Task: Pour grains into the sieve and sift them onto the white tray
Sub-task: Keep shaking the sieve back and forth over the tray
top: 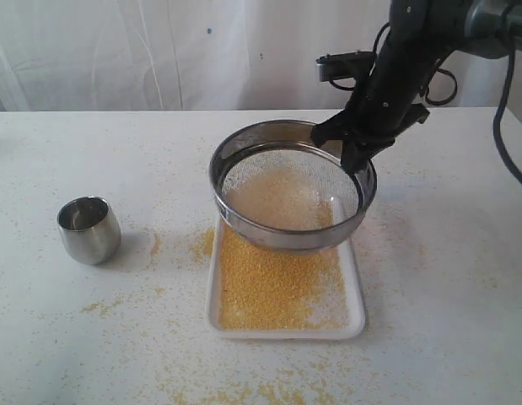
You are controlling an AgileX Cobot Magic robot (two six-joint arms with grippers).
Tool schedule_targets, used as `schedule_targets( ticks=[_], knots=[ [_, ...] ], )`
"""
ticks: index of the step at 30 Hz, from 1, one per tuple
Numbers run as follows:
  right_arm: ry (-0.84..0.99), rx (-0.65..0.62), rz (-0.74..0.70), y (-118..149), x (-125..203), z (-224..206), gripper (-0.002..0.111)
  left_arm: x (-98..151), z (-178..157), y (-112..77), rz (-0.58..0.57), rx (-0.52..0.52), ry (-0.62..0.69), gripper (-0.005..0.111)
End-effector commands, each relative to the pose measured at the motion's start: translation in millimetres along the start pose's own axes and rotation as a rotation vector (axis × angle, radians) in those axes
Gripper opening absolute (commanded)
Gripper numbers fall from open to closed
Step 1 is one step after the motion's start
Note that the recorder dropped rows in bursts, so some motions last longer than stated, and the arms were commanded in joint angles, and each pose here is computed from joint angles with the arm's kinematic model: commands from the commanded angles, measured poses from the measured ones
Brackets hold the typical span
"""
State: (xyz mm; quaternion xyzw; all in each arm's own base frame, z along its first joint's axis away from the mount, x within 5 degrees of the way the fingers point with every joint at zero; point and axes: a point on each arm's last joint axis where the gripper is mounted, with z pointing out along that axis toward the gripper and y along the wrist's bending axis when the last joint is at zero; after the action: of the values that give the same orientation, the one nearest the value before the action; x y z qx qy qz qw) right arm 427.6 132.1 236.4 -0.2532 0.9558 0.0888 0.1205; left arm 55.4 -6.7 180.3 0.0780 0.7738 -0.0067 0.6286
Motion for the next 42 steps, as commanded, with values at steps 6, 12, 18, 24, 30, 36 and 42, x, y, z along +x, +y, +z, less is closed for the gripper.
schedule_targets(
  ticks=[6, 12, 18, 24, 30, 36, 42],
  knots=[
    [0.055, -0.006, -0.005, 0, 6, -7, 0.000, 1, 0, 0.1, -0.004, -0.003, -0.002, 0.000],
    [0.022, 0.177, 0.154, -20, 5, -7, 0.000, 1, 0, 0.1, -0.004, -0.003, -0.002, 0.000],
    [0.011, -0.130, -0.201, 11, 5, -8, 0.000, 1, 0, 0.1, -0.004, -0.003, -0.002, 0.000],
    [-0.005, 0.008, 0.093, -1, 2, -6, 0.000, 1, 0, 0.1, -0.004, -0.003, -0.002, 0.000],
    [-0.093, 0.105, 0.191, -12, -4, -10, 0.000, 1, 0, 0.1, -0.004, -0.003, -0.002, 0.000],
    [-0.041, -0.235, -0.200, 18, 1, -6, 0.000, 1, 0, 0.1, -0.004, -0.003, -0.002, 0.000],
    [-0.027, 0.172, 0.251, -22, 3, -5, 0.000, 1, 0, 0.1, -0.004, -0.003, -0.002, 0.000]
  ],
)
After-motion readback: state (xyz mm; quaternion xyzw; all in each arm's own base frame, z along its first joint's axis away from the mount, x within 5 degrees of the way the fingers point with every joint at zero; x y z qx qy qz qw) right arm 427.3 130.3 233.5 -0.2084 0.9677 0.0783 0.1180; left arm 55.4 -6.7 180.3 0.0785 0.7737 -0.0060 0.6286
